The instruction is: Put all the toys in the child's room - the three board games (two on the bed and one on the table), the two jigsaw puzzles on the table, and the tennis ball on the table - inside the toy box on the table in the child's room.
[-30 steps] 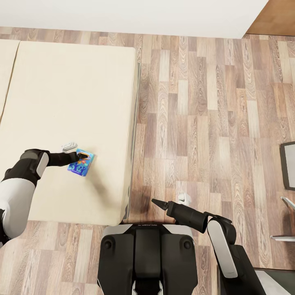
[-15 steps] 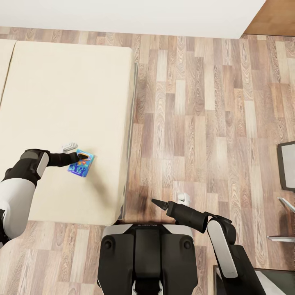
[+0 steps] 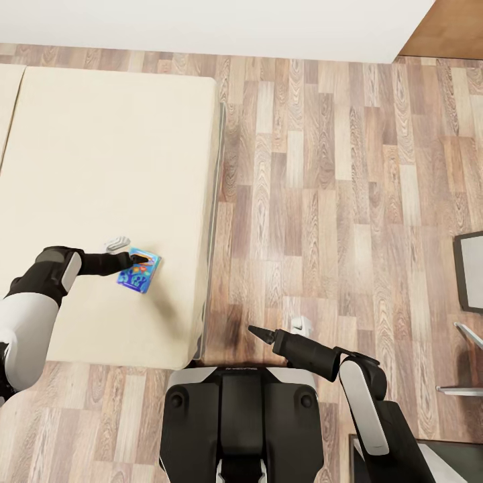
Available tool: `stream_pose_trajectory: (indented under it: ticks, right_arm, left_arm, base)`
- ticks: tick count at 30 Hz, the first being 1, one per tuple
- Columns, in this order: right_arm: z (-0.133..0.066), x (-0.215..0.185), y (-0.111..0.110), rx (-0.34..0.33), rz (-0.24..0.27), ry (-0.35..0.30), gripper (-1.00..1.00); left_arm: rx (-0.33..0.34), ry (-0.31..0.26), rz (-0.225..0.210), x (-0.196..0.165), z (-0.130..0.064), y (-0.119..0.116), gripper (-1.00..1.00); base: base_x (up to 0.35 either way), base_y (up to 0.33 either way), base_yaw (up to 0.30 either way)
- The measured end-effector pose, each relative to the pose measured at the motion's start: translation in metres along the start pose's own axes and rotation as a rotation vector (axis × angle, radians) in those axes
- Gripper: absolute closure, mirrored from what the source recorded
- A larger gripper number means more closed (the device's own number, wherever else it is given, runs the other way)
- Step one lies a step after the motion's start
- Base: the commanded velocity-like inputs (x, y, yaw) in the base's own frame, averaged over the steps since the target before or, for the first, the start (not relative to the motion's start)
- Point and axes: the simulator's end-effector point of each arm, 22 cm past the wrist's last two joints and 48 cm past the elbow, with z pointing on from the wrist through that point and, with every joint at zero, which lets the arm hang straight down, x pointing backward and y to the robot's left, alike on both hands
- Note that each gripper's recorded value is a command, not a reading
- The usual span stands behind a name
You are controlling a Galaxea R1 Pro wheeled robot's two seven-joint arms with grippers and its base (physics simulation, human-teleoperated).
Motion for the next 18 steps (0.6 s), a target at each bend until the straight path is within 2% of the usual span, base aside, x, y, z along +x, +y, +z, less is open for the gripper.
stream_pose_trajectory:
  ticks: [18]
  right_arm:
    - [0.0000, -0.0001, -0.0001, 0.000, 0.000, 0.000, -1.00]
  left_arm:
    - [0.017, 0.001, 0.000, 0.0010, 0.0003, -0.0033, -1.00]
  base:
    - [0.000, 0.000, 0.000]
